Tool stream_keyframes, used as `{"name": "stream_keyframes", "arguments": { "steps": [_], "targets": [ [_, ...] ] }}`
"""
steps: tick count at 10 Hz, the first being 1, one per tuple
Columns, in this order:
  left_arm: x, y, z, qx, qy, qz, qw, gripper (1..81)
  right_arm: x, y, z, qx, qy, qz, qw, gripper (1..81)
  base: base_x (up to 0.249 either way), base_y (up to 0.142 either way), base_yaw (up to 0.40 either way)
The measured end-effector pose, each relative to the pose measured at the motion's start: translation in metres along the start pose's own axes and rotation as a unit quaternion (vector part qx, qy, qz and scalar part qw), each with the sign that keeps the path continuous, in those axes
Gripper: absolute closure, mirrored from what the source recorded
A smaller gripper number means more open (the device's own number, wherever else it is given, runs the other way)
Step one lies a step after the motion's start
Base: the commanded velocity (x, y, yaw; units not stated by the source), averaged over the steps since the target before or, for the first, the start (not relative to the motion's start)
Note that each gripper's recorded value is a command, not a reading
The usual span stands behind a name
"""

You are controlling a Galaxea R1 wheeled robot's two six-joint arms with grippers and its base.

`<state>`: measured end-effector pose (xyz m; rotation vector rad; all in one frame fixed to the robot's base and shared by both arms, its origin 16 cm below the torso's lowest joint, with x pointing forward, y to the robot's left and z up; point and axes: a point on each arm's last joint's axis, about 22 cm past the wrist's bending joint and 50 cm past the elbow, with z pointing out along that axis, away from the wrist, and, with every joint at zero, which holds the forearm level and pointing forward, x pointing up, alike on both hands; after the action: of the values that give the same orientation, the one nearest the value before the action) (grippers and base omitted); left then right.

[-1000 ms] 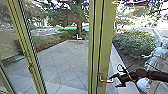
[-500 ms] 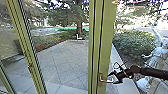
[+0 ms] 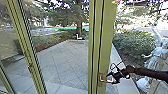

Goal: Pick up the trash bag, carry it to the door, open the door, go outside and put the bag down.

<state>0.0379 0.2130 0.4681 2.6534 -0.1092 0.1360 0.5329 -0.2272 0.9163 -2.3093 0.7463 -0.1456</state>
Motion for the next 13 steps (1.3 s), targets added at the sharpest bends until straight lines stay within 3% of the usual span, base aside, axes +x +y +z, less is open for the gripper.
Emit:
{"name": "stream_keyframes", "arguments": {
  "steps": [4,9,13],
  "targets": [
    [0.000,0.000,0.000,0.000,0.000,-0.001,1.0000,81.1,0.005,0.004,0.026,-0.017,0.001,0.018,0.9997,1.0,0.000,0.000,0.000],
    [0.000,0.000,0.000,0.000,0.001,-0.001,1.0000,81.1,0.003,0.026,0.055,-0.037,-0.002,0.056,0.9977,1.0,0.000,0.000,0.000],
    [-0.001,0.001,0.001,0.001,0.002,-0.001,1.0000,81.1,0.004,0.044,0.074,-0.045,0.008,0.089,0.9950,1.0,0.000,0.000,0.000]
  ]
}}
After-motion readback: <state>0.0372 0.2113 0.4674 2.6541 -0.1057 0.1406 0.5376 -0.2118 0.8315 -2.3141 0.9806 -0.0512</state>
